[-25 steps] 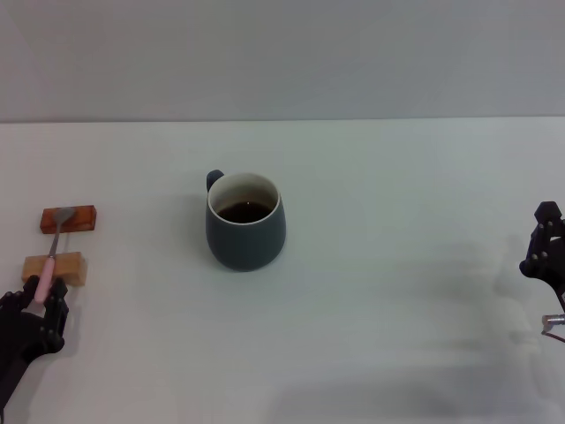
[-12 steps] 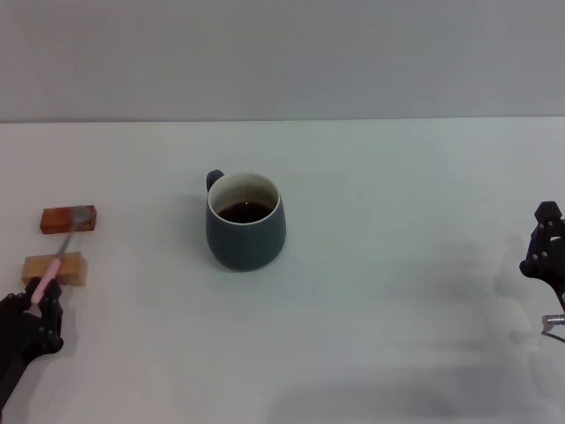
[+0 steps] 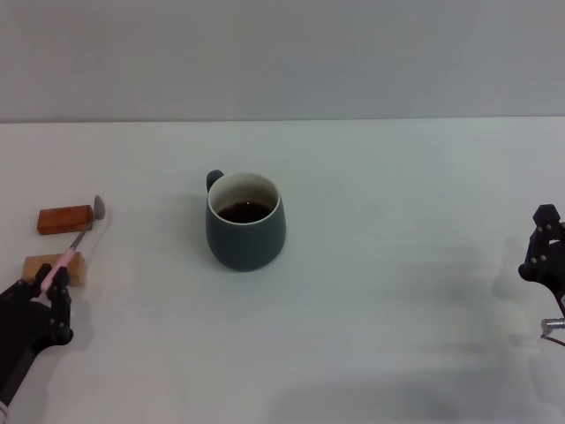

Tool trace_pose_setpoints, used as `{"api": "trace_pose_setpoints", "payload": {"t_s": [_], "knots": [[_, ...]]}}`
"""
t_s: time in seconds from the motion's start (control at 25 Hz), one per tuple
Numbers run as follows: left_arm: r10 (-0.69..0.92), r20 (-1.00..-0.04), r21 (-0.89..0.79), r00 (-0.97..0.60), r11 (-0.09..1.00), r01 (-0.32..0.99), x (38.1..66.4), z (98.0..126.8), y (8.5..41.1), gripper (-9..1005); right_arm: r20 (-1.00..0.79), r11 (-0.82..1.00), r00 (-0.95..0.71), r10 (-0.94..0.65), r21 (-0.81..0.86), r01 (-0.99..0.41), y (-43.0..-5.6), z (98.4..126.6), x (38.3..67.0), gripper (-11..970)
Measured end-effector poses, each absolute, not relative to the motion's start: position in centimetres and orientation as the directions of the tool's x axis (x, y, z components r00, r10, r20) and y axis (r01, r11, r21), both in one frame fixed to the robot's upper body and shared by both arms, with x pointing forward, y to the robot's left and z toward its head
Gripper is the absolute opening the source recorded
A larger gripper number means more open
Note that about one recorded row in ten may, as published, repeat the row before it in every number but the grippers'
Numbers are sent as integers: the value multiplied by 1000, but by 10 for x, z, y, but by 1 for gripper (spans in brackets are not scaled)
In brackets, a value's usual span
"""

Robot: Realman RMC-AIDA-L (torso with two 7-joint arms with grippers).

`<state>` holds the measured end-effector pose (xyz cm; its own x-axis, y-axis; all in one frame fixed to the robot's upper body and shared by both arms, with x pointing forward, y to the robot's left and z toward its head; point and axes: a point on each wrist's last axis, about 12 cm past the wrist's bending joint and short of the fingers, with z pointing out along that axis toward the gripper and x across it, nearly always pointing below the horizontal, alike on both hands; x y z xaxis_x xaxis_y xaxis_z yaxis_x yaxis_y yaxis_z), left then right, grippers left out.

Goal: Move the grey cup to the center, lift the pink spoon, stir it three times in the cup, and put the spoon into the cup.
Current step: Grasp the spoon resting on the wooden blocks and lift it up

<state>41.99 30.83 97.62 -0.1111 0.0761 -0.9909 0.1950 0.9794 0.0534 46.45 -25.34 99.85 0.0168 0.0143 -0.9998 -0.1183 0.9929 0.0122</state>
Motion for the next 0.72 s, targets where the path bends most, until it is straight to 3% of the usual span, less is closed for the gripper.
{"api": "trace_pose_setpoints", "payload": {"t_s": [0.48, 0.72], "knots": [[62, -998, 65, 20, 966, 251, 423, 993, 301, 144, -1000, 993, 20, 14, 11, -119, -254, 999, 464, -1], [37, -998, 52, 53, 945, 322, 448, 1022, 296, 144, -1000, 993, 22, 8, 5, -115, -255, 999, 463, -1]]}}
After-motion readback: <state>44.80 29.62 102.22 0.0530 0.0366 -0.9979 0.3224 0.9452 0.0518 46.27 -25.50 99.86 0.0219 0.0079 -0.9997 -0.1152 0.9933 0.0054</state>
